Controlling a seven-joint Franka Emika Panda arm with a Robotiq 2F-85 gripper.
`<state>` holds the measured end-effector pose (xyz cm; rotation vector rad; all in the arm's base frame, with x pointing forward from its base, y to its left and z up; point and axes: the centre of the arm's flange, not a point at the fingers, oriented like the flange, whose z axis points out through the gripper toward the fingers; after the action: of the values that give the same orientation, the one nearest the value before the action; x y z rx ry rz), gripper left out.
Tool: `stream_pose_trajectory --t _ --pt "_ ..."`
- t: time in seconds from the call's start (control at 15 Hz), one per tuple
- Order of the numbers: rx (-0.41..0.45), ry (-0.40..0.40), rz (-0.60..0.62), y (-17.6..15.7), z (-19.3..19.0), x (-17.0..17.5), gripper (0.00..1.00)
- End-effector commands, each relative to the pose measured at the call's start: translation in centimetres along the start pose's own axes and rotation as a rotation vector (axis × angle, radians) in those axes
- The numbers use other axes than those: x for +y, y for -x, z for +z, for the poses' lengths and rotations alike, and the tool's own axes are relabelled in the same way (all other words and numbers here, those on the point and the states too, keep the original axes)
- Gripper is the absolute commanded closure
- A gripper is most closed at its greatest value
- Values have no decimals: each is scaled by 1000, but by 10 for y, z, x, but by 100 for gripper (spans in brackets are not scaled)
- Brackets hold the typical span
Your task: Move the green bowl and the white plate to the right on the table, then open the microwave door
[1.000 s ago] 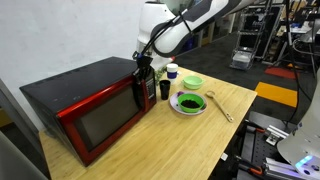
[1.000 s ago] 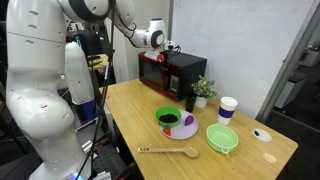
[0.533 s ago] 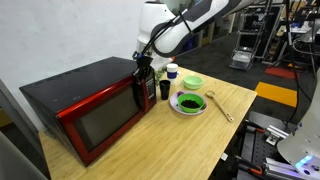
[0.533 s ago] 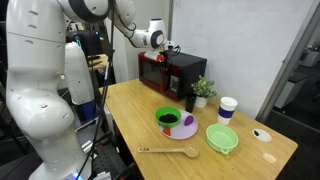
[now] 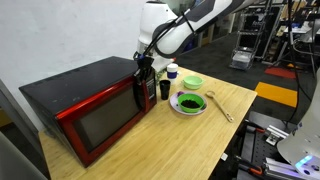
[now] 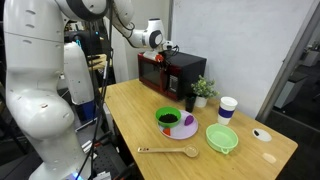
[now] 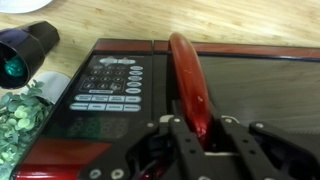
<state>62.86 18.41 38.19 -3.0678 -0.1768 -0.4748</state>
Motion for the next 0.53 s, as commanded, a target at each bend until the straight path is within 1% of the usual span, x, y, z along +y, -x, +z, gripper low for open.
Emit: stream_pose_trajectory --t 0.0,0.47 --pt "7 23 -36 36 -61 -28 94" --pt "-1 76 29 58 -68 -48 94"
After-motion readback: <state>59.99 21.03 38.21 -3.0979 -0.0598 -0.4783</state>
